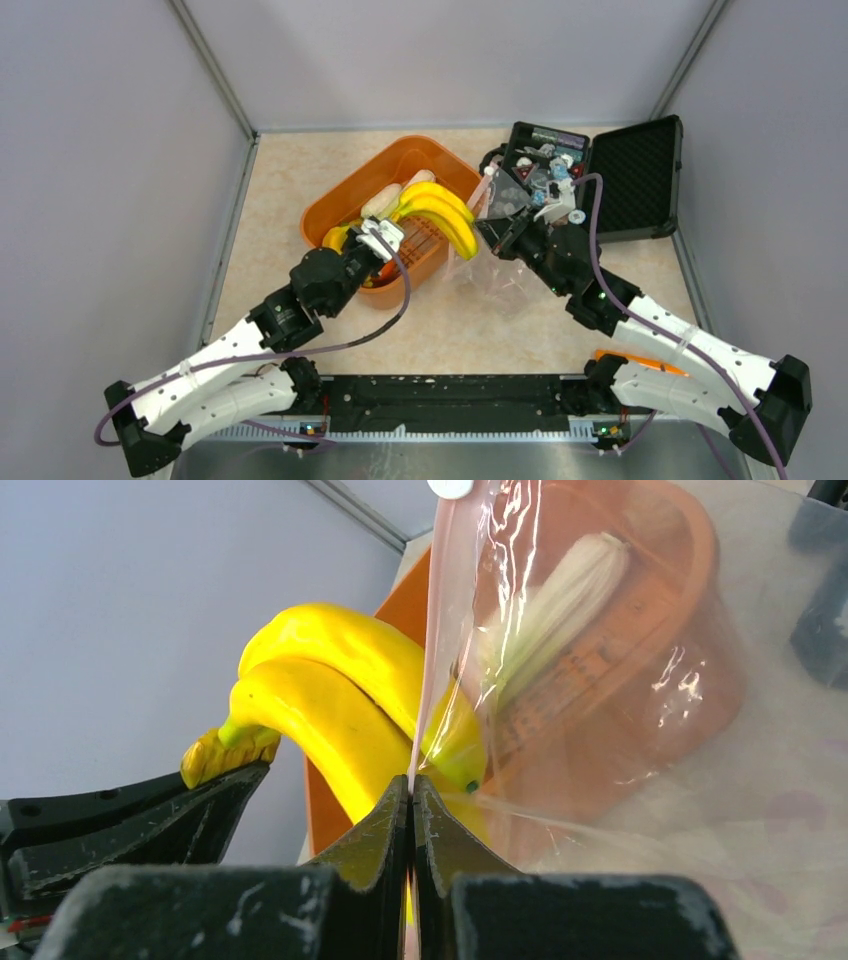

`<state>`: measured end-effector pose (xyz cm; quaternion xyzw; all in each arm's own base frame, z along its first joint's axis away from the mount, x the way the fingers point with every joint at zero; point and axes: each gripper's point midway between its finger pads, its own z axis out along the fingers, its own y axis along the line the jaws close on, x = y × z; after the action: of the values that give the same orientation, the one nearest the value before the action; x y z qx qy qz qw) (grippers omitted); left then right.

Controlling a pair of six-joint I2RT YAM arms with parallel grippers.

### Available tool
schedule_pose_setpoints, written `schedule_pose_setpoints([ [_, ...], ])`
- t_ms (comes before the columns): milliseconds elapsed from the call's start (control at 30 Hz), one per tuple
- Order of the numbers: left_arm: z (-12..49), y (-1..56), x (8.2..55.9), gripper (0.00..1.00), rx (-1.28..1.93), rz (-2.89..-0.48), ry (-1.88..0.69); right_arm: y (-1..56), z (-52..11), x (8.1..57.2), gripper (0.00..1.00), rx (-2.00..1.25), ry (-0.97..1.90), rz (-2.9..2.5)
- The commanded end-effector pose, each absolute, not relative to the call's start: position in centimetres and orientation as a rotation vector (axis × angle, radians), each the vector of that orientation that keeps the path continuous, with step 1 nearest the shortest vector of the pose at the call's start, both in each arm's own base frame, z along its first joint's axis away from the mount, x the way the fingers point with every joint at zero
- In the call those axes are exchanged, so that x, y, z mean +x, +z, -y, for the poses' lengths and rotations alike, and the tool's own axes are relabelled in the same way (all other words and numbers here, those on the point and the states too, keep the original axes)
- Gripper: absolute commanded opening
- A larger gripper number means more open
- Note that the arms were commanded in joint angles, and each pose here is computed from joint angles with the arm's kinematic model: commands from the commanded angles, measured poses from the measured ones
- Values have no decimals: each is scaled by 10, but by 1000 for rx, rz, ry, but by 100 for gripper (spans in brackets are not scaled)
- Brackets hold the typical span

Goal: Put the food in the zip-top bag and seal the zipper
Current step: Place the fake fruit in the zipper food storage bag.

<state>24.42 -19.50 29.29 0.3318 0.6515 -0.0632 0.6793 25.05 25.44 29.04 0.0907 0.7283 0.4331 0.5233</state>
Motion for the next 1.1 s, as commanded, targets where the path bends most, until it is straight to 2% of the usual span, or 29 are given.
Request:
schedule_pose_setpoints([
  [0,180,318,257,0,685,-1384,20,323,-254,249,0,211,1104,-1654],
  [200,194,337,258,0,658,-1345,-22,322,-257,250,0,217,1113,-1667],
  [467,242,344,239,0,756,-1319,-71,311,-258,260,0,279,1086,-1687],
  [633,245,343,230,0,666,-1360,-131,314,-246,266,0,375,1063,-1650],
  [733,234,339,238,0,556,-1414,-85,322,-247,266,0,379,1093,-1622],
  [900,246,337,241,0,582,-1420,-18,332,-269,256,0,278,1194,-1642],
  [1067,260,358,232,0,495,-1397,-210,327,-270,255,0,307,1221,-1652],
])
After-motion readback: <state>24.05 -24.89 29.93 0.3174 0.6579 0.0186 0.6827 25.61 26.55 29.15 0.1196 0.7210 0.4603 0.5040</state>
